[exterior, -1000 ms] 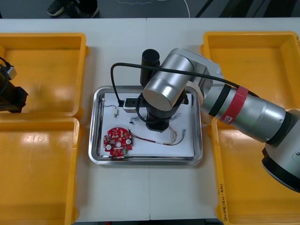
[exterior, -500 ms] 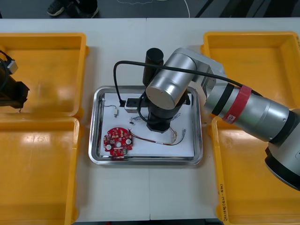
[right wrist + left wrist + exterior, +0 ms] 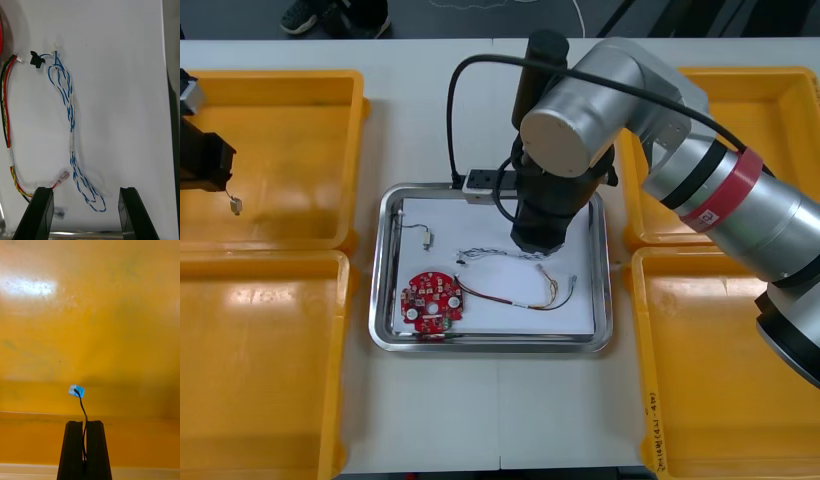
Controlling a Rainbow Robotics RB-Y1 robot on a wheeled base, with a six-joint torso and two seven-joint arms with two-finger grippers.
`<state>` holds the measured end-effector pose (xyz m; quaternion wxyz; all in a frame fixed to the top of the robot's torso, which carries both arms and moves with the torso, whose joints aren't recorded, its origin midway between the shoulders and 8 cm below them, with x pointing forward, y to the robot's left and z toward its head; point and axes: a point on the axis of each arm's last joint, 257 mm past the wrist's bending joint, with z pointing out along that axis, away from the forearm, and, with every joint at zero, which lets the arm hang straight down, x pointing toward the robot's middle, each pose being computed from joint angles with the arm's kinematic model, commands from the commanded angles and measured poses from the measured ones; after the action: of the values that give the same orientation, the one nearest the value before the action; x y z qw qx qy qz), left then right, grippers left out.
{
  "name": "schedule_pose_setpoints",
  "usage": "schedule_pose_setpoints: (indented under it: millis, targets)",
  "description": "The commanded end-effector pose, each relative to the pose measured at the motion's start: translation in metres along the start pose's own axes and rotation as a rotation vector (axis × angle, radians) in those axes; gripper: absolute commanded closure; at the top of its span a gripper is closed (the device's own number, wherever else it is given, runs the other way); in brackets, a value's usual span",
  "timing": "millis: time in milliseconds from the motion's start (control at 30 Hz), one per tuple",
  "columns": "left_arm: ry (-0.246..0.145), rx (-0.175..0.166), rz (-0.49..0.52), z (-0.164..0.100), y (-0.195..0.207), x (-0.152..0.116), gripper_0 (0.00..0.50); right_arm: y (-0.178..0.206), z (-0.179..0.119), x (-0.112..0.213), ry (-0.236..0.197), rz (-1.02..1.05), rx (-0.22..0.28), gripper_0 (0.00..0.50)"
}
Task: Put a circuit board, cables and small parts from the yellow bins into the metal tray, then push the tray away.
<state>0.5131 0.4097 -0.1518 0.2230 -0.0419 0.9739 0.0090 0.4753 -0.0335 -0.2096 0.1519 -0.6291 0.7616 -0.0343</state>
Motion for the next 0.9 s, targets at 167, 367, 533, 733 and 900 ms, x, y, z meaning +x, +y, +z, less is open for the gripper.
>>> schedule_pose_setpoints:
  millis: [167,367,533,733,900]
  targets:
    - [-0.097,-0.051,0.036,-0.009,0.004,-0.027,0.5,-0.034,-0.07,0.013,-0.045,0.095,0.031,0.0]
    - [-0.124,-0.068,0.038,-0.007,-0.005,-0.037,0.5,-0.036,-0.096,0.036,-0.031,0.228,0.04,0.0]
    - [-0.142,-0.084,0.042,-0.007,-0.012,-0.045,0.5,-0.029,-0.106,0.059,-0.057,0.363,0.031,0.0]
    - [-0.145,-0.082,0.037,-0.006,-0.018,-0.047,0.472,-0.02,-0.116,0.084,-0.087,0.513,0.006,0.0]
    - [-0.153,-0.073,0.025,-0.009,-0.018,-0.05,0.019,-0.016,-0.12,0.102,-0.115,0.644,0.018,0.0]
